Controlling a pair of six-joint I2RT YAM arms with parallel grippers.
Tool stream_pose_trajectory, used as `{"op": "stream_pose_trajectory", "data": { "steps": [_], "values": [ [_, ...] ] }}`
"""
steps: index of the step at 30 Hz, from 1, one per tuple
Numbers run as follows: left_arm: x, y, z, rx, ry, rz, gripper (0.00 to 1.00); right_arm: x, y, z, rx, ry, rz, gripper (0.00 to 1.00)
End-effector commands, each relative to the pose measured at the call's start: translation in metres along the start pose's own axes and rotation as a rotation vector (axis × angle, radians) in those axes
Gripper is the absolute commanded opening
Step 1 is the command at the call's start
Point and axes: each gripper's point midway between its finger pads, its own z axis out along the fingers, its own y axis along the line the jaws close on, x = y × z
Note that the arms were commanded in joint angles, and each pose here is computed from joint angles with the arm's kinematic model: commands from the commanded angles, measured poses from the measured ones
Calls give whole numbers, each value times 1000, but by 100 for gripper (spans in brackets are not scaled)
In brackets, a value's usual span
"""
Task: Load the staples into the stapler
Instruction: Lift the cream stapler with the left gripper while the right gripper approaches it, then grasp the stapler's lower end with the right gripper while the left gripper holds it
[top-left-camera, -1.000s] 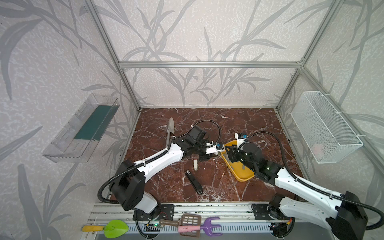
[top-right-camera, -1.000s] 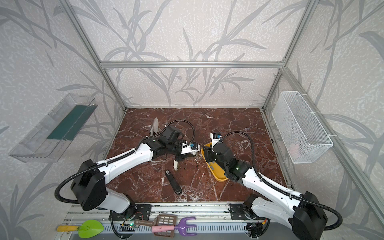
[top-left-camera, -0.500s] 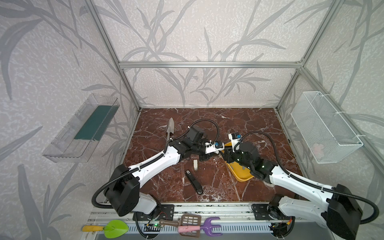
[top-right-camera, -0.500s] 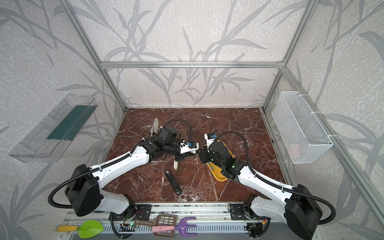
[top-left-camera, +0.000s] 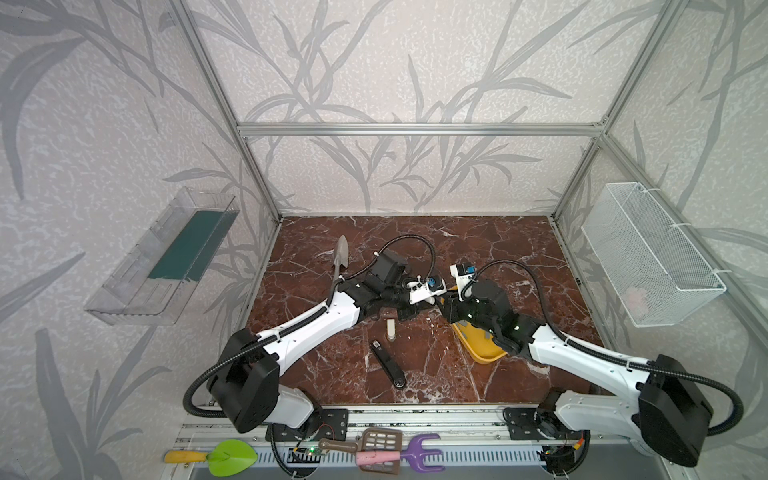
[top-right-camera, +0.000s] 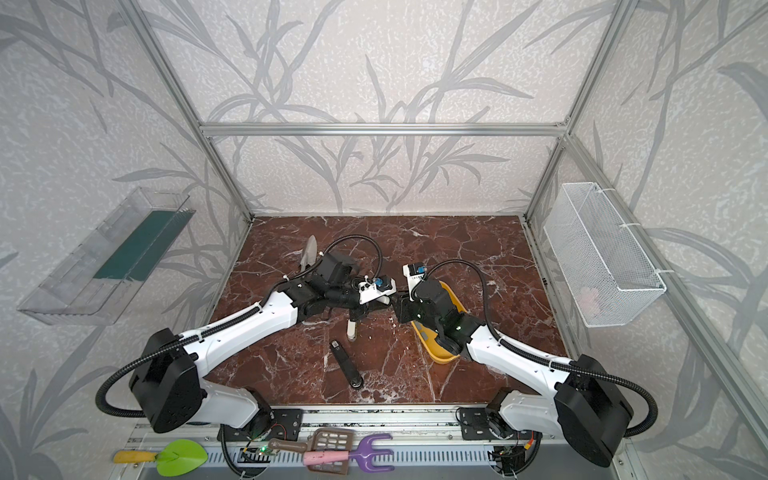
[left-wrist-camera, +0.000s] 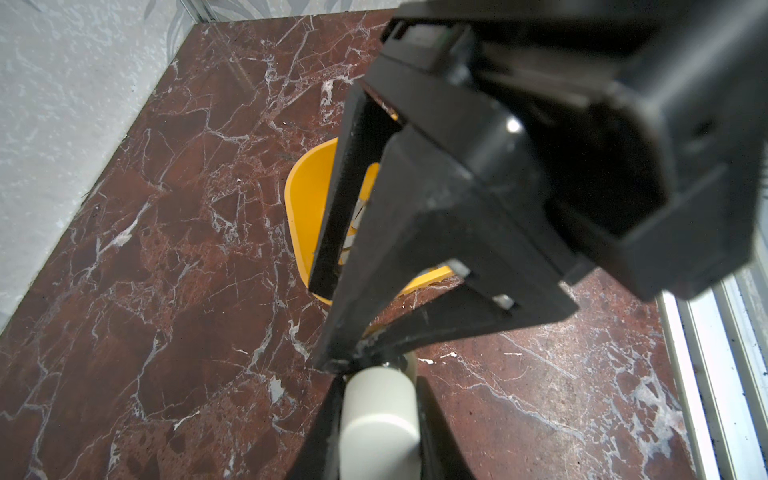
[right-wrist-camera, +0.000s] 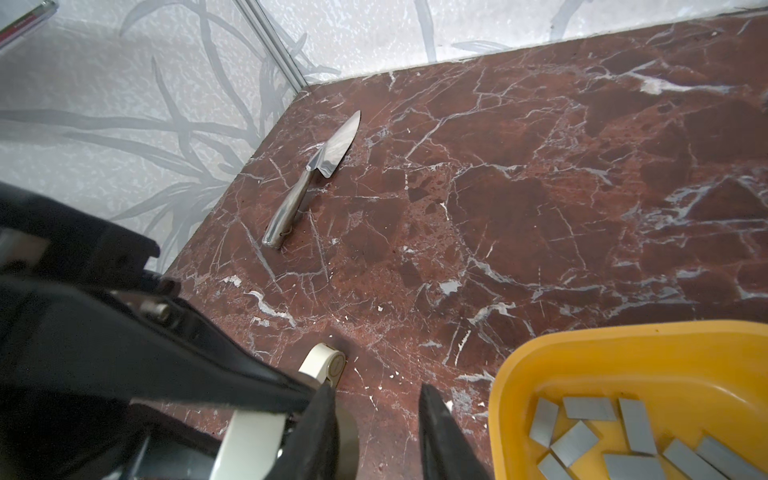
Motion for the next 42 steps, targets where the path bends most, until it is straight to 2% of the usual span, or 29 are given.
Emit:
{"op": "stream_pose_trajectory", "data": {
  "steps": [1, 10, 16, 20, 22, 24, 26, 31, 36, 42],
  "values": [
    [-55, 6, -36, -29, -207, 45, 0, 9, -5, 6, 15, 46, 13, 30],
    [-71, 11, -66, -71, -329, 56, 0, 11, -7, 8, 25, 51, 19, 28],
    [-62, 13, -63, -85, -296, 70, 0, -3, -7, -5, 50, 14, -14, 29],
    [-53, 14, -56, -72, -250, 68, 0, -24, -15, -28, 114, -87, -71, 29],
    [-49, 13, -52, -57, -231, 65, 0, -33, -17, -42, 127, -141, -101, 23],
    [-46, 12, -48, -46, -219, 61, 0, -40, -9, -55, 91, -180, -118, 18],
    [-43, 10, -44, -22, -210, 55, 0, -47, 9, -68, -9, -222, -150, 15],
    [-45, -1, -37, 37, -204, 53, 0, -52, 33, -86, -154, -286, -172, 14],
    [-47, -10, -35, 71, -215, 64, 0, -46, 52, -78, -248, -220, -190, 10],
    [-51, -9, -38, 63, -228, 64, 0, -31, 42, -49, -206, -139, -146, 10]
  ]
}}
